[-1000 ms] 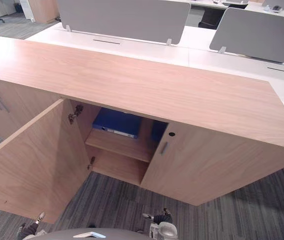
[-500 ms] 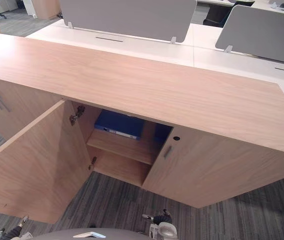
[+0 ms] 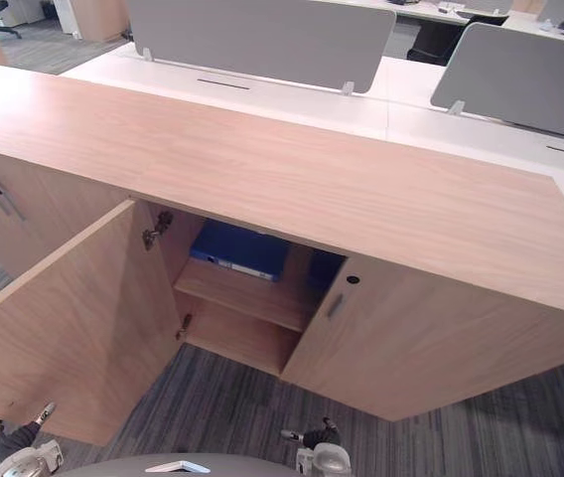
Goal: Walk over to the cabinet, pick up the folder, carry it to the office cabinet, place the folder inside the office cabinet, then close the office cabinet door
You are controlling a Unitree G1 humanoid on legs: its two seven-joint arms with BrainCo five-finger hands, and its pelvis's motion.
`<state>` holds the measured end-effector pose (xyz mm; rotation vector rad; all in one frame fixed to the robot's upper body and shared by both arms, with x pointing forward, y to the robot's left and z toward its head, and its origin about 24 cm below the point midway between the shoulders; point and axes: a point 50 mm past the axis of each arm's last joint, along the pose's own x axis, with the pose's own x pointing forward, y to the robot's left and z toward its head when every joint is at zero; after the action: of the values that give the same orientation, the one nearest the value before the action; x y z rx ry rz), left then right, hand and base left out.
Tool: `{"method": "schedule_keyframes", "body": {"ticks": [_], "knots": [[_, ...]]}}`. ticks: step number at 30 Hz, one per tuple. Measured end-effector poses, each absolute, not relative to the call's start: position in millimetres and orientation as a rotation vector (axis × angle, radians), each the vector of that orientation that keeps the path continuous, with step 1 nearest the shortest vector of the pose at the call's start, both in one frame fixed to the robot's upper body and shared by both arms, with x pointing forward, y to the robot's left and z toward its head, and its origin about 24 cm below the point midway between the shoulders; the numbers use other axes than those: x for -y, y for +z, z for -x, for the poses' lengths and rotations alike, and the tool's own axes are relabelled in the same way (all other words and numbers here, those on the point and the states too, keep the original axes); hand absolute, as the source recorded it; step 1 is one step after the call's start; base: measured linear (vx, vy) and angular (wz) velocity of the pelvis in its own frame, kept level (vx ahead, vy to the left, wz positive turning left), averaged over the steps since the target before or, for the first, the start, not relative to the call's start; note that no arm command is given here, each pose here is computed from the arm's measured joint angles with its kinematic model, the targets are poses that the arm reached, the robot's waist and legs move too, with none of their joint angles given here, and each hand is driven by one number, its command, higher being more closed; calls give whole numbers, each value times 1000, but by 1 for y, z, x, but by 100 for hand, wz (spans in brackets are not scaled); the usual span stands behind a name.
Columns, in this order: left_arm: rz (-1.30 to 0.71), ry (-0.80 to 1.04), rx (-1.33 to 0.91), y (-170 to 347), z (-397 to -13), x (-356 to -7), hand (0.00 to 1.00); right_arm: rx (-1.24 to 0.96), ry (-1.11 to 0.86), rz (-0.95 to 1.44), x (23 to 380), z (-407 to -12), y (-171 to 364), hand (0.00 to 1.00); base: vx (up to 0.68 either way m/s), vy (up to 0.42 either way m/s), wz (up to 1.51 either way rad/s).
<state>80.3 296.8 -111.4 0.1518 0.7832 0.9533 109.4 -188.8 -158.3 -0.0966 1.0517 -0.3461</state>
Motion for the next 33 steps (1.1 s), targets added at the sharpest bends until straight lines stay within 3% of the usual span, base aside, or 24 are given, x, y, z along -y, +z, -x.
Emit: {"method": "schedule_keyframes", "body": {"ticks": [33], "knots": [[-216, 945, -764, -105, -78, -297, 0, -1073, -349, 81, 185, -107, -160, 0, -1, -1, 0]]}}
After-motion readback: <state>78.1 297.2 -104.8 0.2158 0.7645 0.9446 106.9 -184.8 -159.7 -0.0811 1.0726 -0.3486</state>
